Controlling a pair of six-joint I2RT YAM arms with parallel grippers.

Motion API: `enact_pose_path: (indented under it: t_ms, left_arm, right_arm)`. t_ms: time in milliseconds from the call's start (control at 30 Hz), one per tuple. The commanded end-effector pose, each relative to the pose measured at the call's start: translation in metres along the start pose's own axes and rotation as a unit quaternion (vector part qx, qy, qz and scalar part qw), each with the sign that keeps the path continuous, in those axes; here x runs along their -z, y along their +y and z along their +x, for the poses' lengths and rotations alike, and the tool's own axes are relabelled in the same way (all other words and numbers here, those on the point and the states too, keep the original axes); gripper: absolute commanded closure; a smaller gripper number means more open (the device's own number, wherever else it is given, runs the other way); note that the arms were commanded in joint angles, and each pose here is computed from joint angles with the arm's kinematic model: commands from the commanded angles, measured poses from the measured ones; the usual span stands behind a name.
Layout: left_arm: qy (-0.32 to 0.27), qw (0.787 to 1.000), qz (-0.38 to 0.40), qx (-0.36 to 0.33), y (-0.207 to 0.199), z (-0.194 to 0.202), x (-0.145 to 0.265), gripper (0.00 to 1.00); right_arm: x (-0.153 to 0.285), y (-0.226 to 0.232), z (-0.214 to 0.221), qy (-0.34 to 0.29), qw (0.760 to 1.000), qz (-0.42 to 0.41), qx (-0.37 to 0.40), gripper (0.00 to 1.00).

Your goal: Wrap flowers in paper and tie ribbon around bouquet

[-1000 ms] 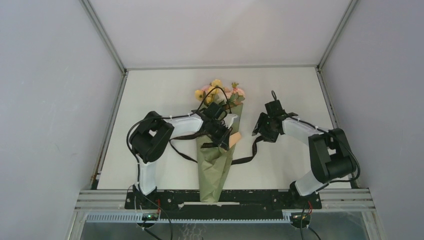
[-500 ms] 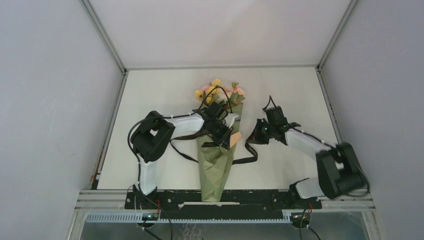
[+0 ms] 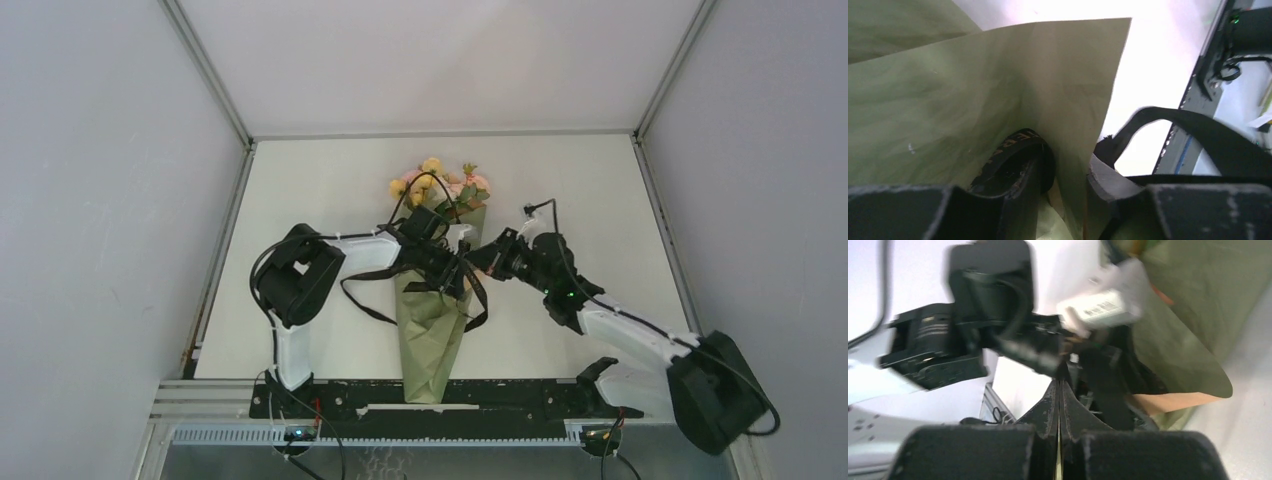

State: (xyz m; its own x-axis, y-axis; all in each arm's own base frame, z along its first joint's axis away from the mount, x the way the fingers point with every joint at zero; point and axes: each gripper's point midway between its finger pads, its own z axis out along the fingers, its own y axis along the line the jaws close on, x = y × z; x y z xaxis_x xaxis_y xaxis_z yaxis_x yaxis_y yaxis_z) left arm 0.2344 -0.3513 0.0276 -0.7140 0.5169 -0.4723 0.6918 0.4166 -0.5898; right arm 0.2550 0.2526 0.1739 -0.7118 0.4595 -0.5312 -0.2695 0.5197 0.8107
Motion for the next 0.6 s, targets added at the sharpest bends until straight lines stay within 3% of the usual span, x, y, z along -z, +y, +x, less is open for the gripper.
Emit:
enact_pose_path:
  t_ms: [0,300,567]
  left_arm:
    - [-0.062,0.996,0.056,0.009,-0.016,-0.027,0.015,0.61]
    - [-0.094,0.993,0.064,0.032,-0.022,-0.034,0.035,0.53]
    - [-0.101,0.993,0.061,0.011,-0.033,-0.035,0.050,0.50]
  right_arm:
    - [-0.028,0.004,-0.010,-0.051,0.998,-0.016,-0.024,1.00]
    - [-0.058,-0.088,0.005,-0.054,0.987,0.118,-0.090,1.00]
    - [-0.067,-0.134,0.042,-0.012,0.976,0.166,-0.137,1.00]
